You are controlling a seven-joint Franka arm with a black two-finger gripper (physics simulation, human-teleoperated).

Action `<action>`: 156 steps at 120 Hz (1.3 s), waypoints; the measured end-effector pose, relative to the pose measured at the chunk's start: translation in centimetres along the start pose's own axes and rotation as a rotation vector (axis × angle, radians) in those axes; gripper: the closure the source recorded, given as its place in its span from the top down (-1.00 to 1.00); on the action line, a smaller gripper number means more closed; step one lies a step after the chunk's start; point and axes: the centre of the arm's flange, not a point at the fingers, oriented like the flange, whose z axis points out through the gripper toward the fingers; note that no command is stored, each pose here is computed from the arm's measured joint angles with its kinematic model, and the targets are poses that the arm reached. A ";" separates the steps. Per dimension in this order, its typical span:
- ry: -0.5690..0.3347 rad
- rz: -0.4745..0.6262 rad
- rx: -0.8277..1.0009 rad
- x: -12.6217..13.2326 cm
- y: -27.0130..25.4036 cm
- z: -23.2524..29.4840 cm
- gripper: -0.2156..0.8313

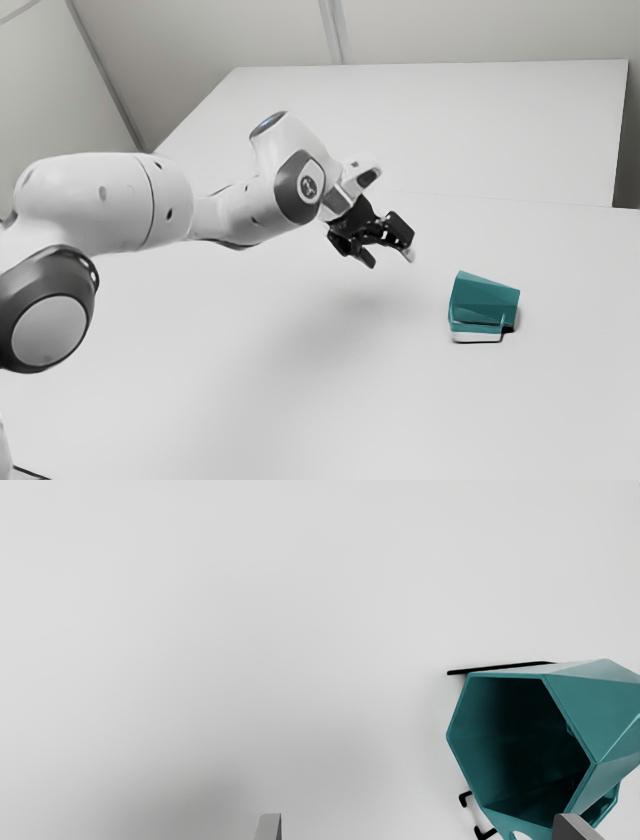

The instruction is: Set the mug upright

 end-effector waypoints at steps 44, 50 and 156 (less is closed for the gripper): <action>0.020 0.047 -0.039 0.3 6.2 4.9 0.54; 0.017 0.051 -0.042 0.3 6.7 5.7 0.54; 0.063 0.112 -0.119 -1.4 14.8 8.6 -0.45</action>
